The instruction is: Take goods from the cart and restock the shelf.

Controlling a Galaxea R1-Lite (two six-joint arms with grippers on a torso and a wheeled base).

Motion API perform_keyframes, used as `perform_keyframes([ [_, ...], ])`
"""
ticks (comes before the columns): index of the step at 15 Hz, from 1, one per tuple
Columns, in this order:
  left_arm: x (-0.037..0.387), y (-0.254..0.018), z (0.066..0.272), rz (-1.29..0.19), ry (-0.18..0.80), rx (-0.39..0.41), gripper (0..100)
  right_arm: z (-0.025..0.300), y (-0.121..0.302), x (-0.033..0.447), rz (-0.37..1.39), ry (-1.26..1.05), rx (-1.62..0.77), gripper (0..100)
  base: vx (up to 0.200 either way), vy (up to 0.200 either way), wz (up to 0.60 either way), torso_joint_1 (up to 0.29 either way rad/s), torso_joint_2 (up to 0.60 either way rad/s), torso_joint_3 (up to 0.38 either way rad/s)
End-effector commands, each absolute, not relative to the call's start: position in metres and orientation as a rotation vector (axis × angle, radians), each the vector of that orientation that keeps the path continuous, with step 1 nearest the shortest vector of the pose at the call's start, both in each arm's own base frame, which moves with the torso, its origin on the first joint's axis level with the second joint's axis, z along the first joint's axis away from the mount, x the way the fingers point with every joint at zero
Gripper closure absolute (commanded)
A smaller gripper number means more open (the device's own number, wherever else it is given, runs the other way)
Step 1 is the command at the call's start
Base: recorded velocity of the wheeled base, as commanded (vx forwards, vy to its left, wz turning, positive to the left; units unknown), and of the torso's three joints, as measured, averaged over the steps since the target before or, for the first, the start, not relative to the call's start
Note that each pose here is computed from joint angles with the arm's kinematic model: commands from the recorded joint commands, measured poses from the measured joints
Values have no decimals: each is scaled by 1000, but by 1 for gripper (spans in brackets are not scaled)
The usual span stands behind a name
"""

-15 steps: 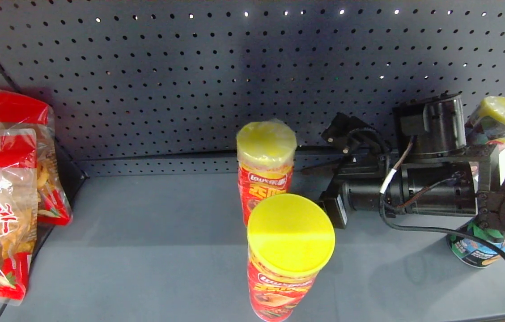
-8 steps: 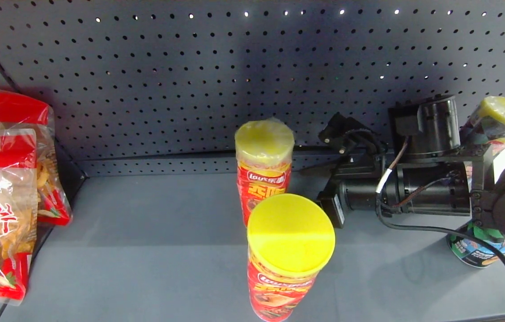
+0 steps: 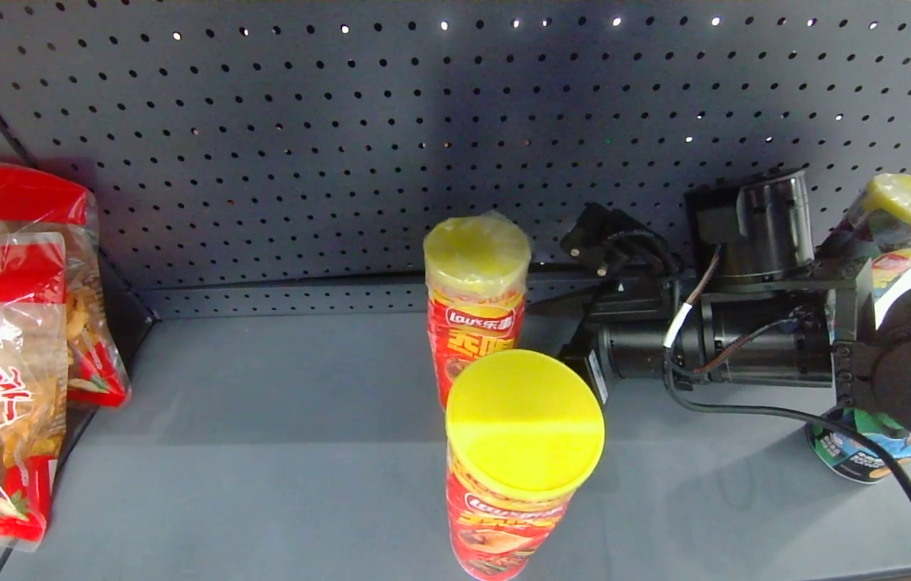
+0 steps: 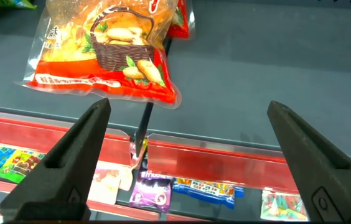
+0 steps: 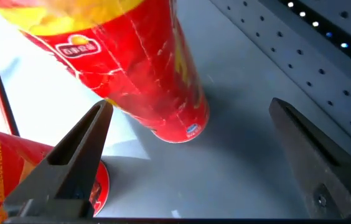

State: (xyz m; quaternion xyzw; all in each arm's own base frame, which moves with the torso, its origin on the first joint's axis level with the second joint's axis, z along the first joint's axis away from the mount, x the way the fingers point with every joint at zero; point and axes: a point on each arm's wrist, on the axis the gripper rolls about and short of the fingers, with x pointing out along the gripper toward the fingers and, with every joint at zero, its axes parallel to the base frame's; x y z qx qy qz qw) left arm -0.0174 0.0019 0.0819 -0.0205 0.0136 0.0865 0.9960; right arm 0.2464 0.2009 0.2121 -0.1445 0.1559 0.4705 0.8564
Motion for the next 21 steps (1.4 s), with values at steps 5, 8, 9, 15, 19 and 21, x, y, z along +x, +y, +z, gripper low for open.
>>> perform_keyframes([
  [5,-17,2,82,174,29,-42,0,214,192,234,994,326,-304,0,0,0,0,0,0,0],
  [8,-17,2,82,174,29,-42,0,215,182,218,1000,324,-306,0,0,0,0,0,0,0],
  [9,-17,2,82,174,29,-42,0,217,180,216,1001,318,-305,0,0,0,0,0,0,0],
  [15,-17,2,82,174,29,-42,0,214,172,199,1027,324,-311,0,0,0,0,0,0,0],
  [19,-17,2,82,174,29,-42,0,209,153,177,1020,335,-308,0,0,0,0,0,0,0],
  [21,-17,2,81,174,30,-42,0,206,141,166,1008,337,-304,0,0,0,0,0,0,0],
])
